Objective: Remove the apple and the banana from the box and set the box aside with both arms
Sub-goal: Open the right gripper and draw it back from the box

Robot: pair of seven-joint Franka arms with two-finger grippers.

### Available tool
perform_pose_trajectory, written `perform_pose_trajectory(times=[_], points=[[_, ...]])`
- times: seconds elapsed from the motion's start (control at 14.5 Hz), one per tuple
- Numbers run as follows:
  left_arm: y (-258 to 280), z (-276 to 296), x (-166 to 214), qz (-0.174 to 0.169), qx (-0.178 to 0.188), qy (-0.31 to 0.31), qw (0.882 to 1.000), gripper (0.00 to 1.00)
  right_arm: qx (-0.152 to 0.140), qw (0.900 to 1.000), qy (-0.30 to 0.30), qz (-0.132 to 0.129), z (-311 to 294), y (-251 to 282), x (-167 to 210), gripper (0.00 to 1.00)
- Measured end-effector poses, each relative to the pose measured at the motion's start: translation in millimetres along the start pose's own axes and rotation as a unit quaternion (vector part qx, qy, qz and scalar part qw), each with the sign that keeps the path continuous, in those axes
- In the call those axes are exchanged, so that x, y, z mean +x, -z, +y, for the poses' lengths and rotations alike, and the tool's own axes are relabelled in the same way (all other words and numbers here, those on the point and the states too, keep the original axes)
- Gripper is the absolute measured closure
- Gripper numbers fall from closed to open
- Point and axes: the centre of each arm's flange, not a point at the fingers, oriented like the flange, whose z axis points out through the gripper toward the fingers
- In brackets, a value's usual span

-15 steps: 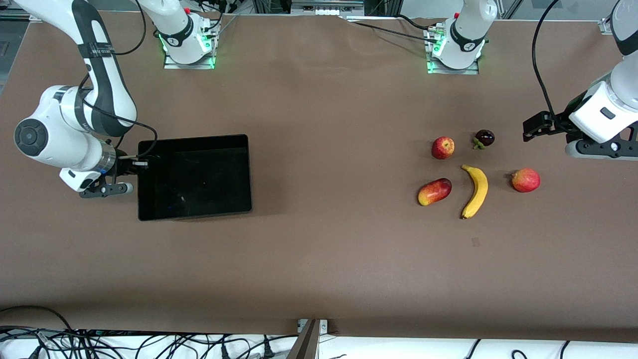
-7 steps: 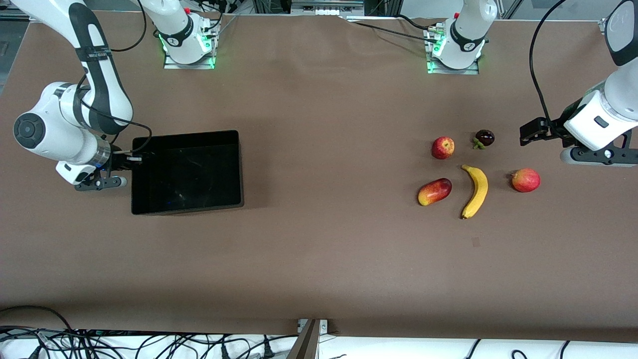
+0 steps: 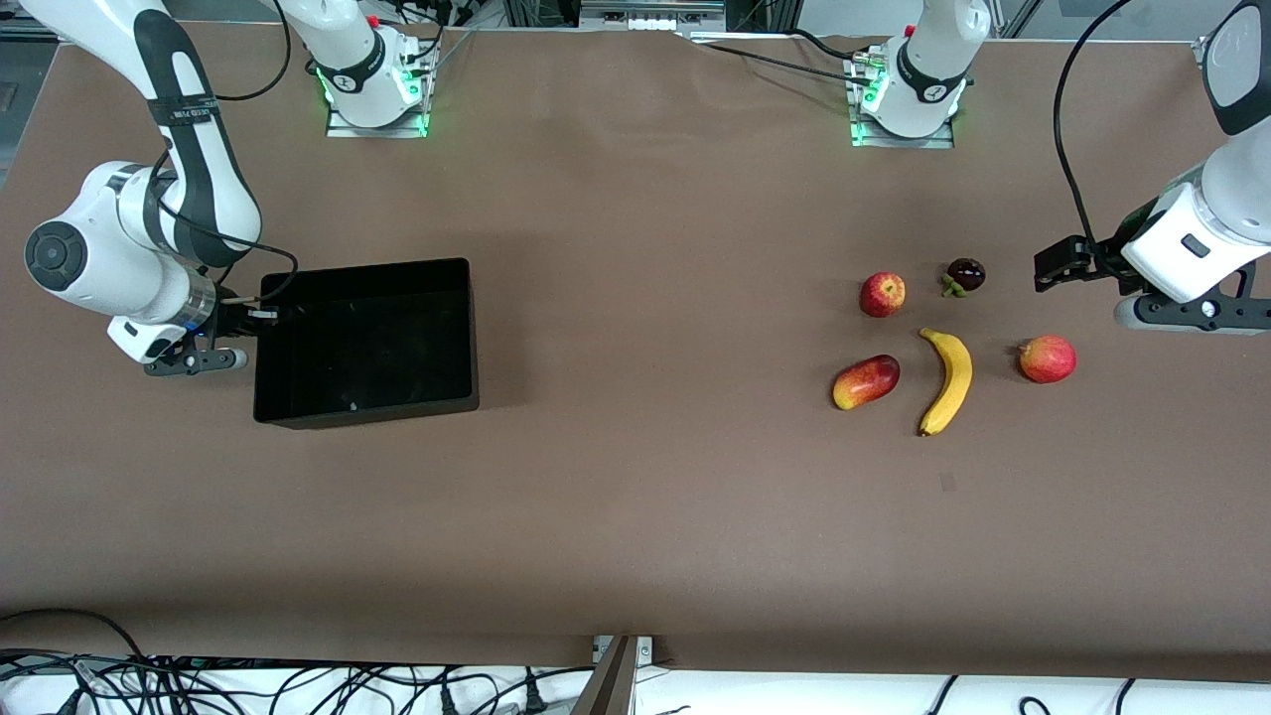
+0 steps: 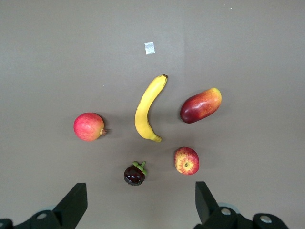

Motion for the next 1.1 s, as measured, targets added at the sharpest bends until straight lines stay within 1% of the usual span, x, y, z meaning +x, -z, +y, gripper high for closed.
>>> perform_pose_trajectory(times=[0.14,0.21,0.28,0.41,0.48,0.55,0.62,0.76,0.89,0.96,1.1], points=[[0,0,0,0.0,0.002,0.0,1.0,0.0,-0.001,1.0,0.001,0.011,-1,10,5,0.69],[-1,1,0,0.0,0.004,-0.001,1.0,0.0,-0.001,1.0,0.004,0.017,-2,19,8,0.63],[-1,2,0,0.0,0.004,-0.002,1.0,0.0,0.0,1.0,0.007,0.02,-5,30,13,0.49],[-1,3,0,0.0,0.005,-0.003,1.0,0.0,0.005,1.0,0.018,0.022,-14,57,23,0.31],[-1,3,1,0.0,0.005,-0.004,1.0,0.0,0.007,0.999,0.026,0.021,-21,74,29,0.24],[-1,3,1,0.0,0.005,-0.004,1.0,0.0,0.009,0.999,0.035,0.019,-30,92,35,0.1],[-1,3,1,0.0,0.005,-0.004,1.0,0.0,0.012,0.999,0.041,0.015,-43,111,40,0.01],[-1,3,1,-0.001,0.005,-0.004,1.0,0.0,0.018,0.999,0.037,0.001,-70,152,45,0.0],[-2,3,1,-0.001,0.005,-0.004,1.0,0.0,0.021,0.999,0.045,-0.009,-92,194,37,0.0],[-2,3,1,-0.001,0.005,-0.004,1.0,0.0,0.015,0.999,0.048,-0.012,-102,217,29,0.0],[-2,3,1,-0.001,0.005,-0.004,1.0,0.0,-0.001,0.998,0.055,-0.007,-122,263,2,0.0]])
